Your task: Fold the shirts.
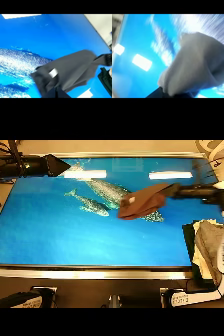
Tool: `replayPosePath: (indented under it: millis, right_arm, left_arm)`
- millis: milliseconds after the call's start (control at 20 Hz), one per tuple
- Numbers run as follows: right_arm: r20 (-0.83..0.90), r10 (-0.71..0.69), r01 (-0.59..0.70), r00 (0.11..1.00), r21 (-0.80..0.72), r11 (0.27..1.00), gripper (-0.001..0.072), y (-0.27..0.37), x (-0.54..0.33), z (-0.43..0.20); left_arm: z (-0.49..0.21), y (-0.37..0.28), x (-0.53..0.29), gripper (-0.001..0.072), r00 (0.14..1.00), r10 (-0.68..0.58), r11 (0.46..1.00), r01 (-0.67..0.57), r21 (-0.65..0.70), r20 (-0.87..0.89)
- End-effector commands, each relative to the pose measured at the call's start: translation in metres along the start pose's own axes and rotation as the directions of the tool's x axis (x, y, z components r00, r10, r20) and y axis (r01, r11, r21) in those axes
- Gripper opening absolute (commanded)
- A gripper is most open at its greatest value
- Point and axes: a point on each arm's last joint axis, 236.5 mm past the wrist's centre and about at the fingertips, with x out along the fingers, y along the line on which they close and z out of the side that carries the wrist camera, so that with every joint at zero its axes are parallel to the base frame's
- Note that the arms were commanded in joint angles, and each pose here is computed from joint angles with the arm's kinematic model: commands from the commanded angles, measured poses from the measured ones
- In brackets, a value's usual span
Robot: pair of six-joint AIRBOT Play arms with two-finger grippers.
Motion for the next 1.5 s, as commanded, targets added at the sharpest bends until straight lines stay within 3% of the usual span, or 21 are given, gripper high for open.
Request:
replayPosePath:
  millis: [0, 250, 600, 750, 950, 1100, 1300, 1450]
  right_arm:
    - [0.098, -0.211, 0.211, 0.973, 0.008, 0.977, 0.003, -0.015, -0.116, 0.023]
    - [0.235, -0.414, 0.39, 0.88, 0.142, 0.91, 0.003, -0.046, -0.257, 0.012]
    - [0.213, -0.513, 0.455, 0.831, 0.27, 0.849, 0.003, -0.025, -0.342, -0.05]
    - [0.104, -0.593, 0.539, 0.799, 0.315, 0.781, 0.003, -0.019, -0.358, -0.089]
    - [-0.136, -0.787, 0.766, 0.601, 0.378, 0.52, 0.0031, -0.037, -0.401, -0.153]
    - [-0.297, -0.794, 0.829, 0.53, 0.379, 0.411, 0.003, -0.049, -0.409, -0.198]
    - [-0.39, -0.731, 0.818, 0.56, 0.402, 0.412, 0.003, -0.063, -0.393, -0.229]
    - [-0.463, -0.707, 0.838, 0.534, 0.402, 0.37, 0.003, -0.064, -0.393, -0.253]
  left_arm:
    - [-0.002, 0.003, 0.003, 0.0031, 1.0, 0.001, 1.0, -0.001, -0.006, -0.006]
    - [-0.003, 0.004, 0.004, 0.0031, 1.0, 0.001, 1.0, -0.001, -0.007, -0.01]
    - [-0.002, 0.004, 0.004, 0.0031, 1.0, 0.002, 1.0, -0.001, 0.031, -0.005]
    - [0.007, 0.007, 0.009, 0.0031, 0.999, 0.011, 0.999, -0.012, 0.033, 0.033]
    - [0.008, 0.007, 0.019, 0.0031, 0.999, 0.008, 0.999, -0.01, 0.043, 0.043]
    - [0.009, 0.004, 0.028, 0.0031, 0.999, 0.002, 0.999, -0.005, 0.048, 0.052]
    - [0.009, 0.0, 0.036, 0.0031, 0.998, -0.006, 0.999, 0.003, 0.05, 0.057]
    - [0.009, 0.0, 0.036, 0.0031, 0.998, -0.006, 0.999, 0.004, 0.05, 0.057]
